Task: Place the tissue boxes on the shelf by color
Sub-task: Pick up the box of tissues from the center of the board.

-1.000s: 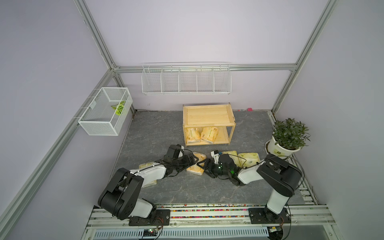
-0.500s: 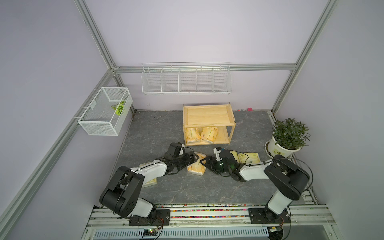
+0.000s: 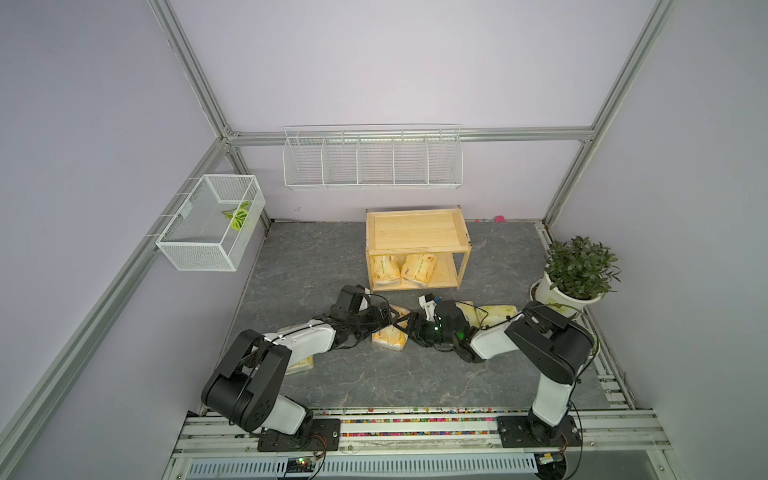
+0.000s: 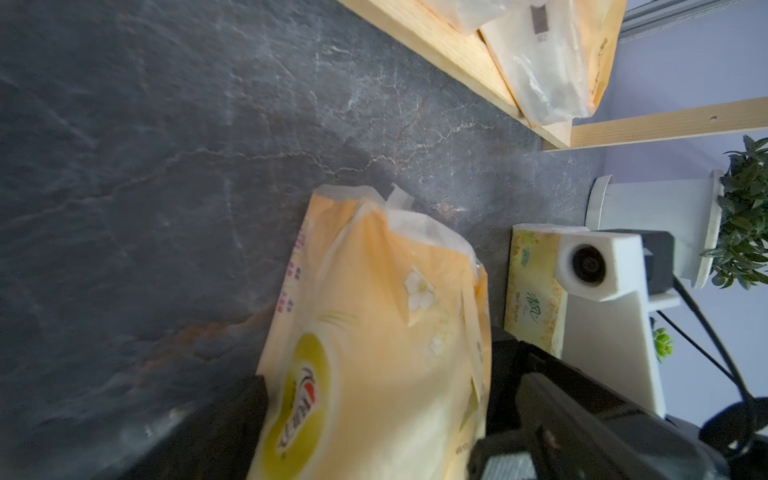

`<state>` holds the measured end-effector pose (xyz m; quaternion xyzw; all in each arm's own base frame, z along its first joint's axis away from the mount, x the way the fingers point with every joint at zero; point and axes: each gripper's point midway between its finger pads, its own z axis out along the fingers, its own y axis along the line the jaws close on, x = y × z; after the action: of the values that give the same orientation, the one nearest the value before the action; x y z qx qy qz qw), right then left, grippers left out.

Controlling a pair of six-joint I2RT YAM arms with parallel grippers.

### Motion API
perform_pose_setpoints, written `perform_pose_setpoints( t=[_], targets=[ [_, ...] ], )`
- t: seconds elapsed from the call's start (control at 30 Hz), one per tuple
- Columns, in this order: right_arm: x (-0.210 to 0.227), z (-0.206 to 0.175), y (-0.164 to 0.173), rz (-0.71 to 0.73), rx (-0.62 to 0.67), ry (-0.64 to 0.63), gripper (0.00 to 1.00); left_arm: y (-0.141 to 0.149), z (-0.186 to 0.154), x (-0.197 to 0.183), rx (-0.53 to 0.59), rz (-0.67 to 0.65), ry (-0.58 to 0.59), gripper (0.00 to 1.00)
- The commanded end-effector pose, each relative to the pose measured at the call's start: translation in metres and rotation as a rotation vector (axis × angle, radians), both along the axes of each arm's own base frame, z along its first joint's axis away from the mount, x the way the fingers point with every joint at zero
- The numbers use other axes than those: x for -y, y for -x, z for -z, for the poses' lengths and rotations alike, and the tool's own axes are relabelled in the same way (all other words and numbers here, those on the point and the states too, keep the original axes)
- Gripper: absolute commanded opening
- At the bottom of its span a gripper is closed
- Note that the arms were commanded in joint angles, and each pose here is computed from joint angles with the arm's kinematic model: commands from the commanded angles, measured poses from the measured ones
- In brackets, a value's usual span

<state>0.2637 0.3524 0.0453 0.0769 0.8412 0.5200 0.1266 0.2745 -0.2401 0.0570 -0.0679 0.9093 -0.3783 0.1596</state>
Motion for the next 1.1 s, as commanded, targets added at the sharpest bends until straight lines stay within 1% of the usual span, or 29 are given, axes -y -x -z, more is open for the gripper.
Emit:
perform_pose_setpoints(
  t=[0.0, 0.1, 0.17, 0.23, 0.37, 0.43, 0.47, 0.53, 0.63, 0.67, 0.73, 0.8, 0.87, 0.93, 1.0, 1.07],
  targets=[
    [0.007, 0.036, 0.023, -0.036, -0.124, 0.077, 0.66, 0.008, 0.006, 0.006, -0.022, 0.025, 0.004, 1.00],
    [0.008, 0.033, 0.024, -0.037, -0.122, 0.071, 0.59, 0.008, 0.007, 0.004, -0.025, 0.021, -0.002, 1.00],
    [0.010, 0.029, 0.025, -0.032, -0.120, 0.067, 0.53, 0.007, 0.005, 0.004, -0.020, 0.018, -0.006, 1.00],
    [0.010, 0.024, 0.025, -0.032, -0.114, 0.063, 0.45, 0.006, 0.001, 0.003, -0.013, 0.013, -0.010, 1.00],
    [0.012, 0.013, 0.026, -0.039, -0.095, 0.062, 0.26, -0.001, -0.014, 0.001, 0.022, 0.008, -0.033, 1.00],
    [0.013, 0.009, 0.026, -0.039, -0.089, 0.064, 0.19, -0.004, -0.023, 0.000, 0.039, 0.004, -0.048, 1.00],
    [0.014, 0.006, 0.026, -0.039, -0.086, 0.059, 0.17, -0.007, -0.029, -0.001, 0.052, -0.003, -0.055, 1.00],
    [0.015, -0.001, 0.026, -0.035, -0.079, 0.051, 0.16, -0.012, -0.043, -0.006, 0.085, -0.021, -0.078, 1.00],
    [0.021, -0.011, 0.028, -0.027, -0.069, 0.047, 0.16, -0.020, -0.071, -0.015, 0.144, -0.043, -0.133, 1.00],
    [0.023, -0.016, 0.028, -0.024, -0.060, 0.046, 0.16, -0.023, -0.082, -0.022, 0.146, -0.079, -0.167, 1.00],
    [0.029, -0.025, 0.028, -0.020, -0.047, 0.057, 0.16, -0.030, -0.107, -0.035, 0.189, -0.117, -0.231, 1.00],
    [0.036, -0.036, 0.027, -0.011, -0.027, 0.075, 0.16, -0.038, -0.136, -0.046, 0.260, -0.149, -0.280, 1.00],
    [0.047, -0.047, 0.024, -0.001, -0.009, 0.098, 0.16, -0.049, -0.169, -0.058, 0.333, -0.186, -0.317, 1.00],
    [0.058, -0.058, 0.020, 0.017, 0.007, 0.111, 0.16, -0.063, -0.193, -0.067, 0.350, -0.207, -0.338, 1.00],
    [0.073, -0.066, 0.015, 0.044, 0.007, 0.128, 0.16, -0.078, -0.208, -0.072, 0.366, -0.210, -0.372, 1.00],
    [0.086, -0.073, 0.011, 0.058, 0.006, 0.137, 0.16, -0.094, -0.216, -0.075, 0.371, -0.210, -0.414, 1.00]
  ],
)
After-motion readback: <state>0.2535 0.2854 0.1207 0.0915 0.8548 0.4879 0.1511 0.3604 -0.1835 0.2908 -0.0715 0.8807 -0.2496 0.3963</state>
